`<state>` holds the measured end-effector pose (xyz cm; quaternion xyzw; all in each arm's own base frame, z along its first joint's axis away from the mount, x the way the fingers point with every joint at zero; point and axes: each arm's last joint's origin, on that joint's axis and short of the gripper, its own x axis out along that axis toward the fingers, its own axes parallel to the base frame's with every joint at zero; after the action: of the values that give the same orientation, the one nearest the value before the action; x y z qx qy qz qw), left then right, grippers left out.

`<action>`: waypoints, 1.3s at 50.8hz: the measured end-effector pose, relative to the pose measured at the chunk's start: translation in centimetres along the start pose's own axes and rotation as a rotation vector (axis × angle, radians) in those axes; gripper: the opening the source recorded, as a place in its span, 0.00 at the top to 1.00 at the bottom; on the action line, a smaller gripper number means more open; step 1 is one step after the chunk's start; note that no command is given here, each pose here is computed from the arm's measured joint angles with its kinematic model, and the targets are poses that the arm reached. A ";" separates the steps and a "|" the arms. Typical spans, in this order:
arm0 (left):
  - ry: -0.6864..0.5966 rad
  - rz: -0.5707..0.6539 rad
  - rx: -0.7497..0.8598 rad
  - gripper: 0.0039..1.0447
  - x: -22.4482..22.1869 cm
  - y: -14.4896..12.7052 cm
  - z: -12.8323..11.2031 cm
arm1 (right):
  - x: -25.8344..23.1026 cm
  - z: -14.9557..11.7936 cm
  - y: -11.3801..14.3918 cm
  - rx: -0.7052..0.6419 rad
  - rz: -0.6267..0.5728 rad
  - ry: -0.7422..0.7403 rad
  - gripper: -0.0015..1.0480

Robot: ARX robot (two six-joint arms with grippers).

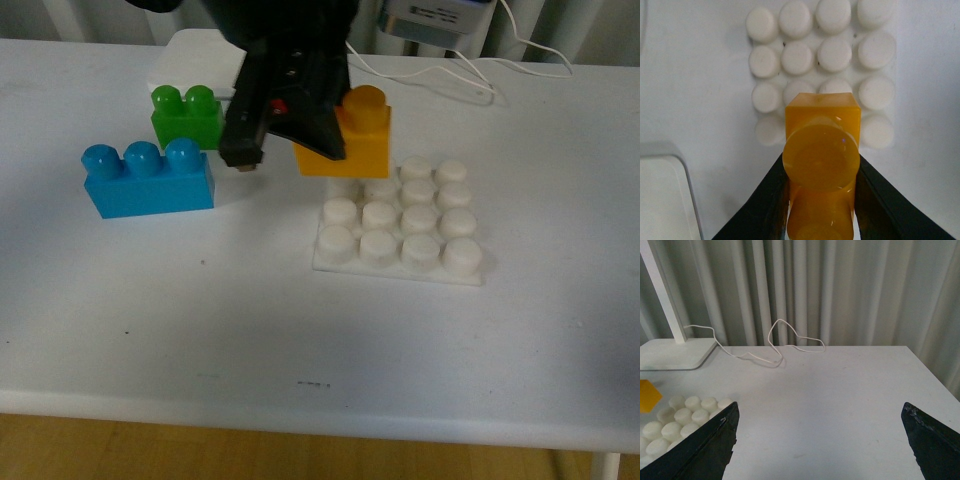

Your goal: Insert yellow block into base center

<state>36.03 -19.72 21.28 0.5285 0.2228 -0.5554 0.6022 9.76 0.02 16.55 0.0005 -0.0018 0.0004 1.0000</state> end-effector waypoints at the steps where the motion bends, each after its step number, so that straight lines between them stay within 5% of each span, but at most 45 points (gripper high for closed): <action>1: -0.001 -0.001 0.001 0.70 0.1 0.0 0.1 | 0.0 0.0 0.0 0.000 0.000 0.000 0.09; 14: 0.000 -0.037 0.021 0.70 2.1 0.3 1.6 | 0.0 0.0 0.0 0.000 0.000 0.000 0.09; 66: 0.033 -0.046 0.042 0.70 5.1 2.2 1.3 | 0.0 0.0 0.0 0.000 0.000 0.000 0.09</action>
<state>39.06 -23.48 18.18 0.5451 0.2329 -0.5648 0.5742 9.76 0.02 16.55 0.0005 -0.0018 0.0004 1.0000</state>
